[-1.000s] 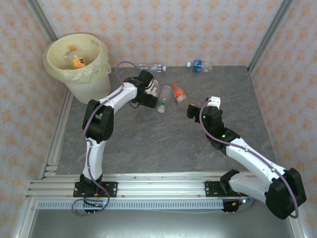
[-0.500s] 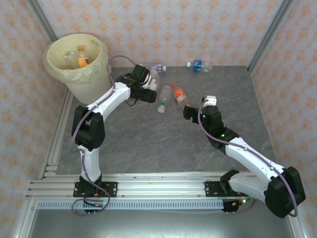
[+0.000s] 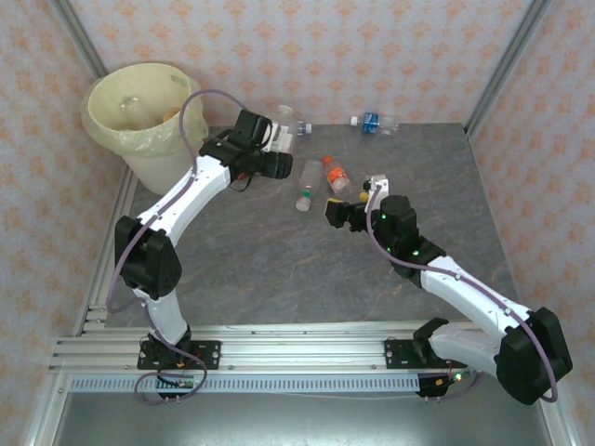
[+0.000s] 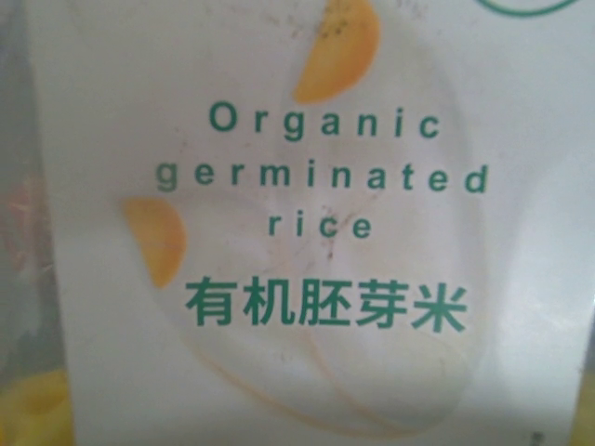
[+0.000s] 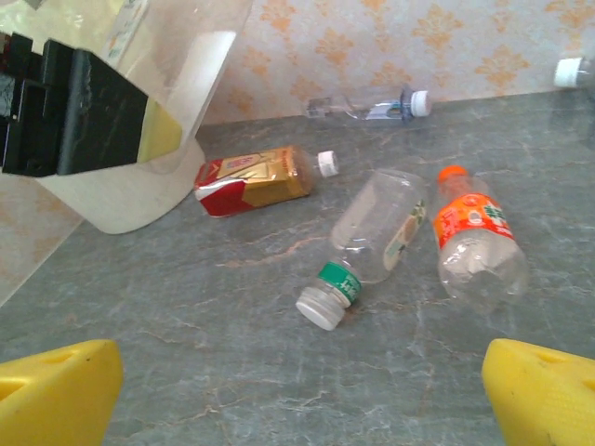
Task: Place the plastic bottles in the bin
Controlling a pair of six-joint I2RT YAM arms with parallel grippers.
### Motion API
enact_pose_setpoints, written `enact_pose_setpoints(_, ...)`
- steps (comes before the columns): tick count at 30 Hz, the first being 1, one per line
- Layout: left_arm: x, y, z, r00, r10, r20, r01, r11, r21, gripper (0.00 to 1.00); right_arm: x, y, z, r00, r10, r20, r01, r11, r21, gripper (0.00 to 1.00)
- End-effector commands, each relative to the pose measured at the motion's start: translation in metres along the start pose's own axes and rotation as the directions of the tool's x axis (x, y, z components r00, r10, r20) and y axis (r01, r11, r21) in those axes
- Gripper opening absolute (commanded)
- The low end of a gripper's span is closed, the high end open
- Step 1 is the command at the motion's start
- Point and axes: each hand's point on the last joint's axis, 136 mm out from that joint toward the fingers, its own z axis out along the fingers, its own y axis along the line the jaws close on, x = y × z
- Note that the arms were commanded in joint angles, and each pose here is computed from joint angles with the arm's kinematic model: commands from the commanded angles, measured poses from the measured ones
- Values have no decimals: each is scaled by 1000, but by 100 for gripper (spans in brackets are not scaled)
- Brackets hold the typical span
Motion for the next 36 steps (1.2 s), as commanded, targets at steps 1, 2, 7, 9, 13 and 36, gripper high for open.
enact_pose_setpoints(1,-32,5,-36,991,-4,134,10,999,-45,63,-17,19,-2,999,-23,49,27,997,-74,99)
enact_pose_setpoints(2,-35,5,-41,989,-5,147,12,999,-48,63,-17,20,-3,998,-25,51,29,997,-73,99)
enact_pose_setpoints(7,-53,14,-67,974,10,226,13,995,-102,63,-16,12,-2,998,-22,55,23,999,-27,99)
enact_pose_setpoints(9,-61,21,-77,967,17,256,20,989,-145,63,-17,6,-2,998,-16,60,16,1000,8,99)
enact_pose_setpoints(13,-85,38,-109,939,32,342,52,971,-234,63,-21,-4,-4,998,-12,65,8,997,73,99)
enact_pose_setpoints(36,-115,237,-181,869,-140,475,409,742,-531,62,-9,-35,-13,999,3,41,-13,973,230,99)
